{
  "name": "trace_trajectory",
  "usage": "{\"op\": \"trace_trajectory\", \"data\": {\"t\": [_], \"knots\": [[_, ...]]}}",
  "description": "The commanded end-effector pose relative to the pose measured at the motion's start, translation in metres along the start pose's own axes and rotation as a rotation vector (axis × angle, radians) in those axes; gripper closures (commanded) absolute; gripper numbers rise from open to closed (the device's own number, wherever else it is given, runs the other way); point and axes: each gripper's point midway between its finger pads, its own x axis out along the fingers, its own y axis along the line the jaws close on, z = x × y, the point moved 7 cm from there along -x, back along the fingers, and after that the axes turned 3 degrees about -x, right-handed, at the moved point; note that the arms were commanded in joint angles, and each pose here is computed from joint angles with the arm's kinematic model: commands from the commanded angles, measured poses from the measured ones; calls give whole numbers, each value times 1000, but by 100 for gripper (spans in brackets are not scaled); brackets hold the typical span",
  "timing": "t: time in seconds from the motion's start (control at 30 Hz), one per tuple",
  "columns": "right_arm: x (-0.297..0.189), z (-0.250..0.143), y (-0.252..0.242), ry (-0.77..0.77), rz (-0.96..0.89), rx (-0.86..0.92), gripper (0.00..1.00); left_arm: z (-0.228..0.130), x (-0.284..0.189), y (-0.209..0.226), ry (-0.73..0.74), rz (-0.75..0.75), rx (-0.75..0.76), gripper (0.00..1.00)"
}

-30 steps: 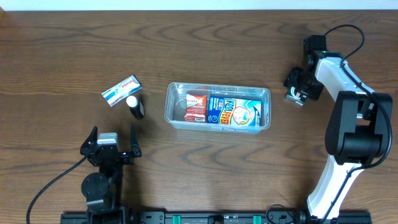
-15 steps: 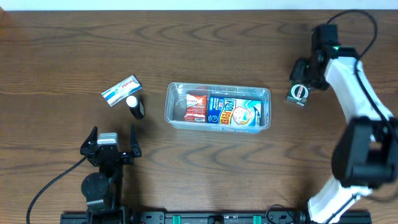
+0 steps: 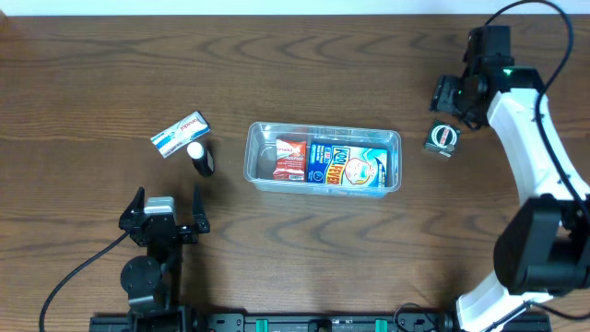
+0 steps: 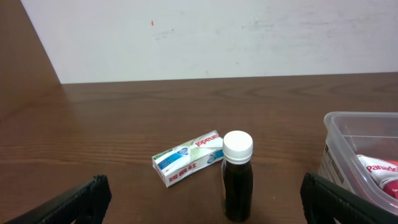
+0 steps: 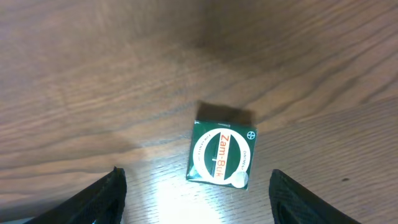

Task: Pack container

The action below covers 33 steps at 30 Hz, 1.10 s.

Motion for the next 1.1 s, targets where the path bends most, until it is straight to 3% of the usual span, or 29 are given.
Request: {"op": "trace_trajectory", "data": {"t": [0.0,0.4,1.07], "knots": [[21,-9,2,62,-10,-45,27,-13,1,0,50,-3,-14,2],[68,-29,0,205,-37,-95,21,-13,1,0,50,-3,-14,2],[86,-30,-4,203,-37,-115,24,-13,1,0,50,-3,-14,2]]}}
